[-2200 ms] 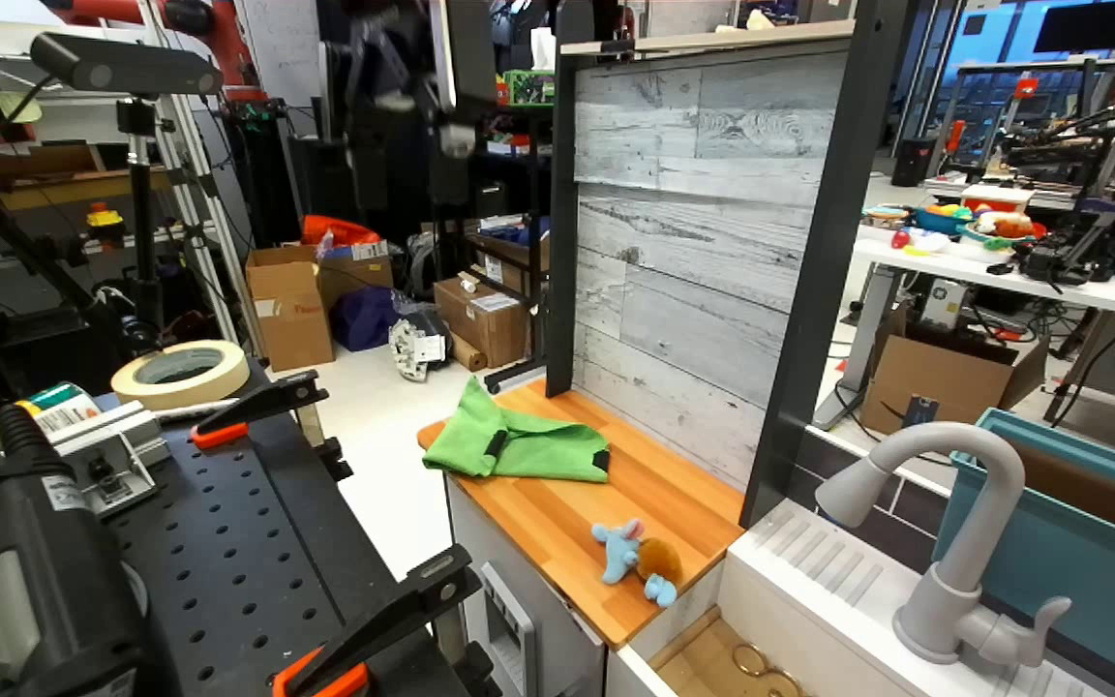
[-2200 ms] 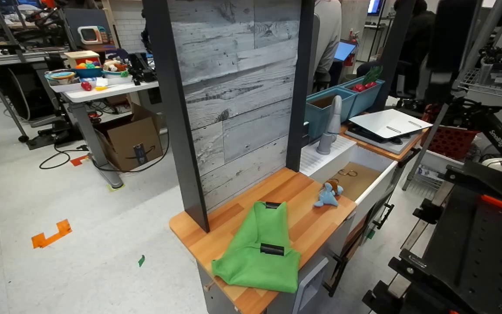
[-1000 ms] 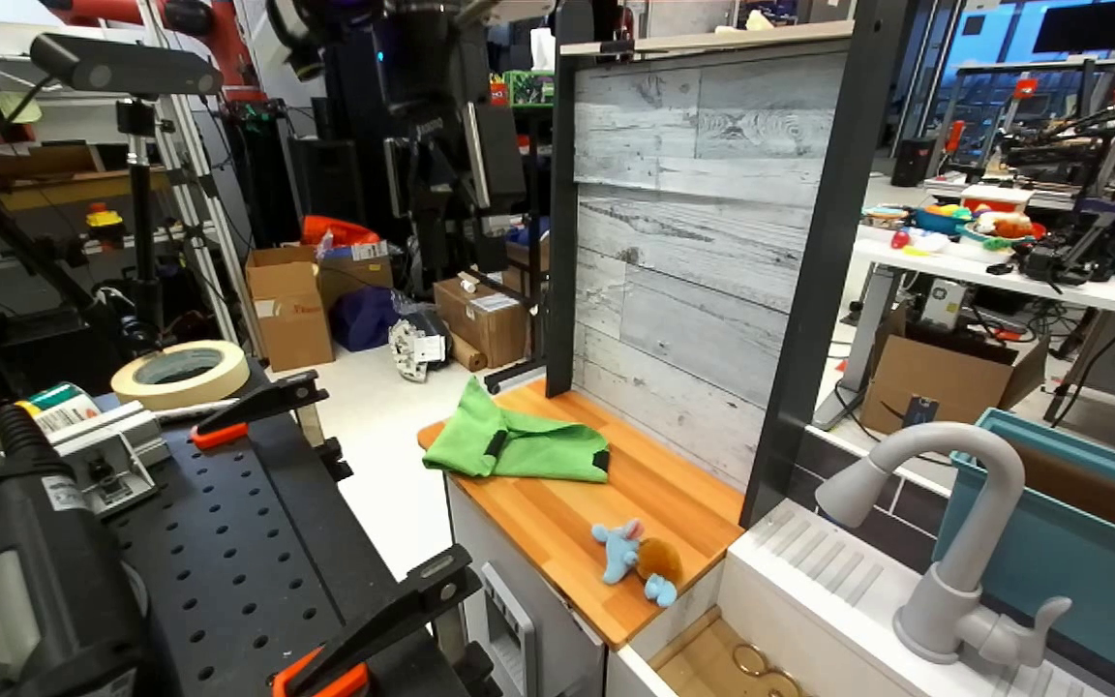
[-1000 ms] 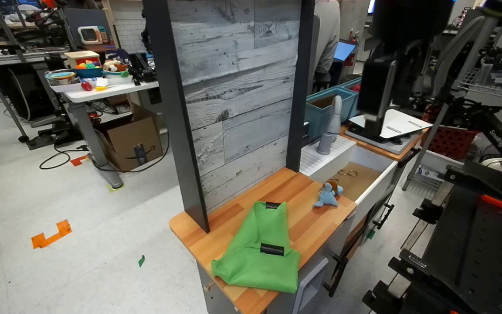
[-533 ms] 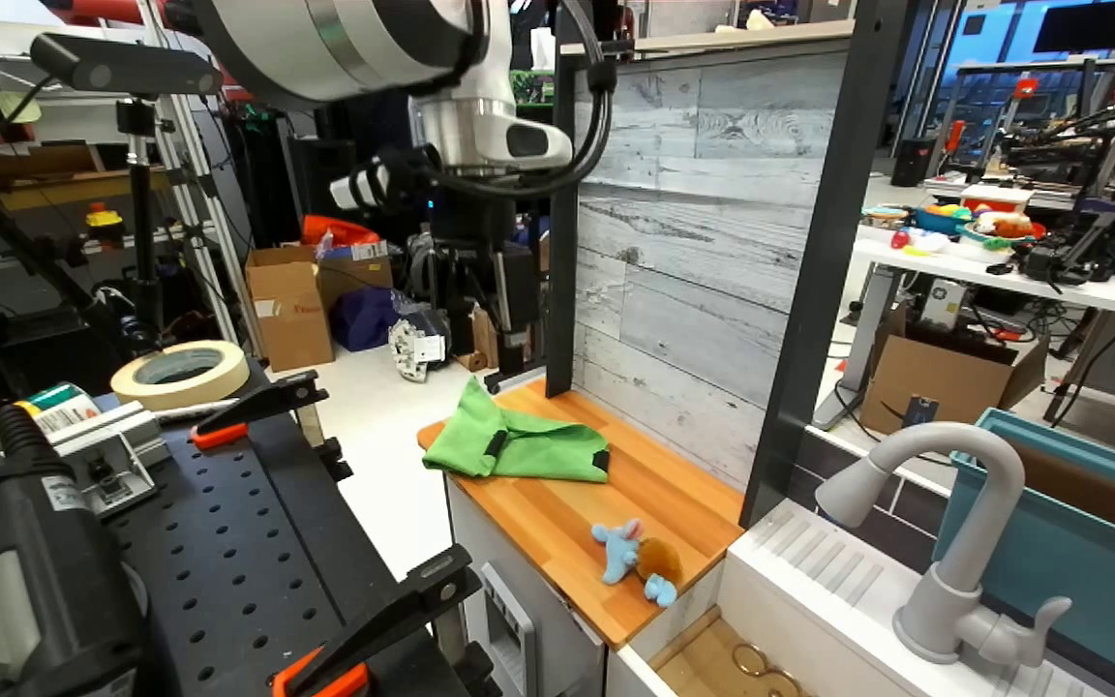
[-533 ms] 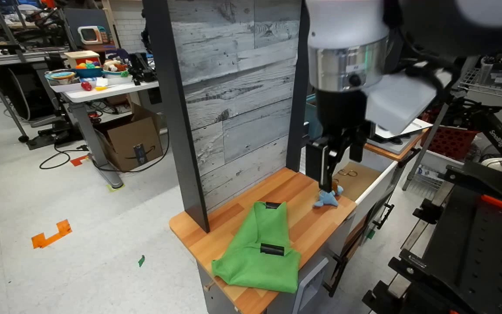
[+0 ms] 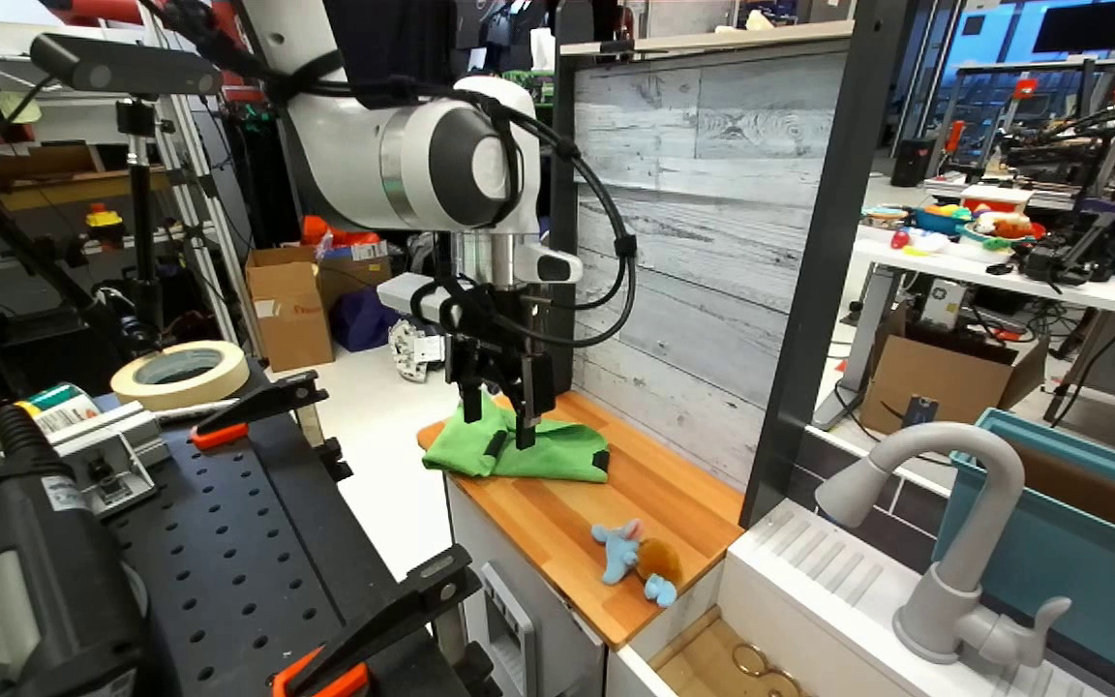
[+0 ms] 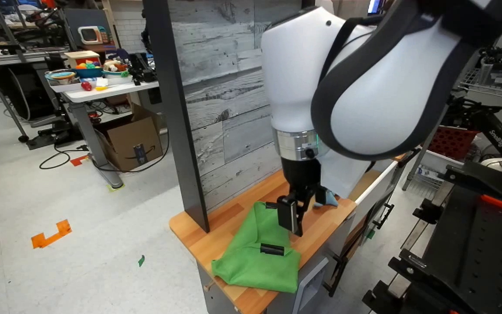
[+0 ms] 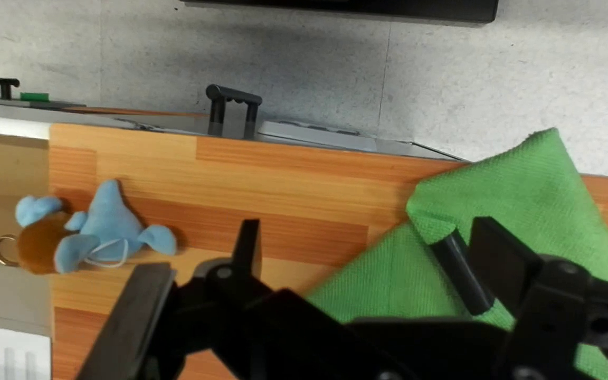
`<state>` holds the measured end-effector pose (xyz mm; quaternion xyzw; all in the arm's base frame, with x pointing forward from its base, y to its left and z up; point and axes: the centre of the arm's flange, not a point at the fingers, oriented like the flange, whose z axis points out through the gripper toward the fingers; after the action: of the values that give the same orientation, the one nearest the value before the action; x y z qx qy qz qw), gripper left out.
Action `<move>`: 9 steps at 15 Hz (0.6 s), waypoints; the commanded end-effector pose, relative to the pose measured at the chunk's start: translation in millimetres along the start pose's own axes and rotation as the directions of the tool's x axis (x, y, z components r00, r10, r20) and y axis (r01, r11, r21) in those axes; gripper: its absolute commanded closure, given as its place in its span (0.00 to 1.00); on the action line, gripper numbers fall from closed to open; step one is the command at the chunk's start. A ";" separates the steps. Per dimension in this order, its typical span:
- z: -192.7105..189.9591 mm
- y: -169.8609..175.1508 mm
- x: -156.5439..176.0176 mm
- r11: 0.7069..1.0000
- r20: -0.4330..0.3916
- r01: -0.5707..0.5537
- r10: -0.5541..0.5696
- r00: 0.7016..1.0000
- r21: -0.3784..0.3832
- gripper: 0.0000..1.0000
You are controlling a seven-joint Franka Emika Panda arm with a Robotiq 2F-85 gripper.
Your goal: Slide the green cloth to the right
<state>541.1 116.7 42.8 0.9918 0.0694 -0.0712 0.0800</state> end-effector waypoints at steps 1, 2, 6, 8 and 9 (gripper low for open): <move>15.5 -18.2 34.0 1.000 -0.064 0.008 -0.007 0.998 0.029 0.00; 17.5 -22.8 39.5 0.999 -0.084 -0.006 0.009 0.996 0.036 0.00; 26.4 -38.1 58.6 0.999 -0.149 -0.034 0.040 0.988 0.042 0.00; 30.3 -44.2 65.2 0.998 -0.150 -0.026 0.034 0.988 0.053 0.00; 33.8 -47.7 67.5 0.998 -0.145 -0.023 0.031 0.989 0.058 0.00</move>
<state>581.6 156.1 7.2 0.9965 0.0622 -0.0083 0.0547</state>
